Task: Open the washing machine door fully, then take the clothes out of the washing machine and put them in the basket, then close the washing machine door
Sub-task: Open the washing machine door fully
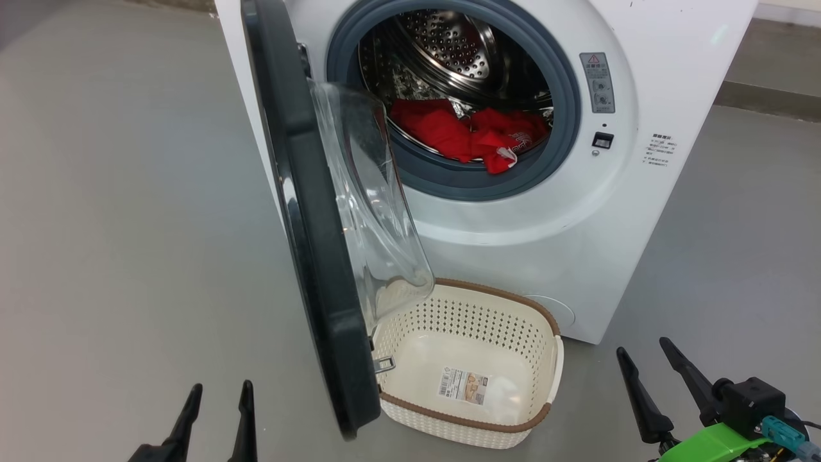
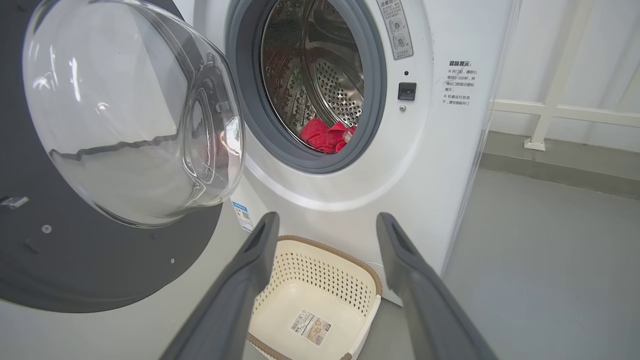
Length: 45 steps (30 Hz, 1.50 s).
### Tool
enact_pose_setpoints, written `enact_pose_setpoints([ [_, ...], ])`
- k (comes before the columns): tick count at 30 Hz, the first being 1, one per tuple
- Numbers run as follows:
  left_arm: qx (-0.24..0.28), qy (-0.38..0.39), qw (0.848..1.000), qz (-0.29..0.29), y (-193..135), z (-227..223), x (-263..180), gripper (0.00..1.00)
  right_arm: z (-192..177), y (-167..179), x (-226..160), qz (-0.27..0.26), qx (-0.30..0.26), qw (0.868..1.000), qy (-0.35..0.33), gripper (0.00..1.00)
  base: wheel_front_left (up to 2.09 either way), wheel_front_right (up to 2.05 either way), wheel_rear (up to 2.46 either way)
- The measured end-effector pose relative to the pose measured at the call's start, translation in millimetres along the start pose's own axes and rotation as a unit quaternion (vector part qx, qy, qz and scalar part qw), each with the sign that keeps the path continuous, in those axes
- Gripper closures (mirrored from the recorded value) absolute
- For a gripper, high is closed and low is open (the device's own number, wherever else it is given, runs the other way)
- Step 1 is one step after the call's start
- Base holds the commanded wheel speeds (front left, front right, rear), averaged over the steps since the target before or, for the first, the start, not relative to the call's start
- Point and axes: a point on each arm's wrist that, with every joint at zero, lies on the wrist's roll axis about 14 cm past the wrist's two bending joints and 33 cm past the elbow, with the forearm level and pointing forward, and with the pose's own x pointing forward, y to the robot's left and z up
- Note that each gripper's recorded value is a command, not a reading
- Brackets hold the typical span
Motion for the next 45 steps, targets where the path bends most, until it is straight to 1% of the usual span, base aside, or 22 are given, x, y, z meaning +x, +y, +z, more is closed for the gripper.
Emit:
enact_pose_setpoints([
  [4,0.000,-0.001,1.000,0.000,0,0,0,0.01,0,0,0,0.000,0.000,1.000,0.000,0.00,0.00,0.00,0.00],
  [5,0.000,-0.001,1.000,0.001,0,0,0,0.14,0,0,0,0.000,-0.002,1.000,0.000,0.00,0.00,0.00,0.00],
  [6,0.000,-0.001,1.000,0.001,1,0,0,0.47,0,1,0,0.001,-0.003,1.000,0.000,0.00,0.00,0.00,0.00],
  [7,0.000,-0.001,1.000,0.001,1,0,0,0.55,0,1,0,0.001,-0.003,1.000,0.000,0.00,0.00,0.00,0.00],
  [8,0.000,-0.001,1.000,0.001,1,1,0,0.55,1,0,1,0.001,-0.003,1.000,-0.001,0.00,0.00,0.00,0.00],
  [9,0.000,-0.001,1.000,0.001,1,1,-1,0.56,1,0,1,0.001,-0.003,1.000,-0.001,0.00,0.00,0.00,0.00],
  [10,0.000,-0.002,1.000,0.001,1,1,-1,0.68,1,0,1,0.000,-0.003,1.000,-0.001,0.00,0.00,0.00,0.00],
  [11,0.000,-0.002,1.000,0.001,1,1,-1,0.82,1,0,1,0.000,-0.004,1.000,-0.002,0.00,0.00,0.00,0.00],
  [12,-0.001,-0.002,1.000,0.001,1,1,-1,0.87,2,0,0,0.000,-0.004,1.000,-0.002,0.00,0.00,0.00,0.00],
  [13,-0.001,-0.003,1.000,0.001,1,2,-1,0.98,2,0,0,-0.001,-0.004,1.000,-0.003,0.00,0.00,0.00,0.00],
  [14,0.000,-0.004,1.000,0.001,1,2,-1,1.00,2,0,0,-0.001,-0.004,1.000,-0.003,0.00,0.00,0.00,0.00],
  [19,0.003,-0.036,0.999,-0.002,0,23,3,1.00,4,0,0,-0.002,-0.004,1.000,-0.005,0.00,0.00,0.00,0.00],
  [23,0.008,-0.107,0.994,-0.007,-5,68,7,1.00,6,0,-1,-0.001,-0.005,1.000,-0.008,0.00,0.00,0.00,0.00],
  [25,0.010,-0.159,0.987,-0.018,-12,102,8,1.00,7,0,-1,-0.001,-0.005,1.000,-0.009,0.00,0.00,0.00,0.00],
  [28,0.015,-0.234,0.971,-0.043,-31,149,3,1.00,8,0,-1,-0.002,-0.006,1.000,-0.011,0.00,0.00,0.00,0.00],
  [31,0.020,-0.277,0.958,-0.074,-53,175,-6,1.00,9,0,-2,-0.002,-0.006,1.000,-0.012,0.00,0.00,0.00,0.00],
  [35,0.010,-0.297,0.947,-0.123,-86,186,-17,1.00,9,-1,-3,-0.004,-0.006,1.000,-0.012,0.00,0.00,0.00,0.00],
  [38,-0.003,-0.291,0.943,-0.161,-110,184,-22,1.00,9,-1,-3,-0.004,-0.006,1.000,-0.013,0.00,0.00,0.00,0.00],
  [41,-0.014,-0.265,0.944,-0.196,-132,172,-25,1.00,10,-1,-4,-0.004,-0.006,1.000,-0.014,0.00,0.00,0.00,0.00],
  [45,-0.038,-0.205,0.950,-0.234,-155,140,-25,1.00,10,-1,-4,-0.004,-0.006,1.000,-0.015,0.00,0.00,0.00,0.00],
])
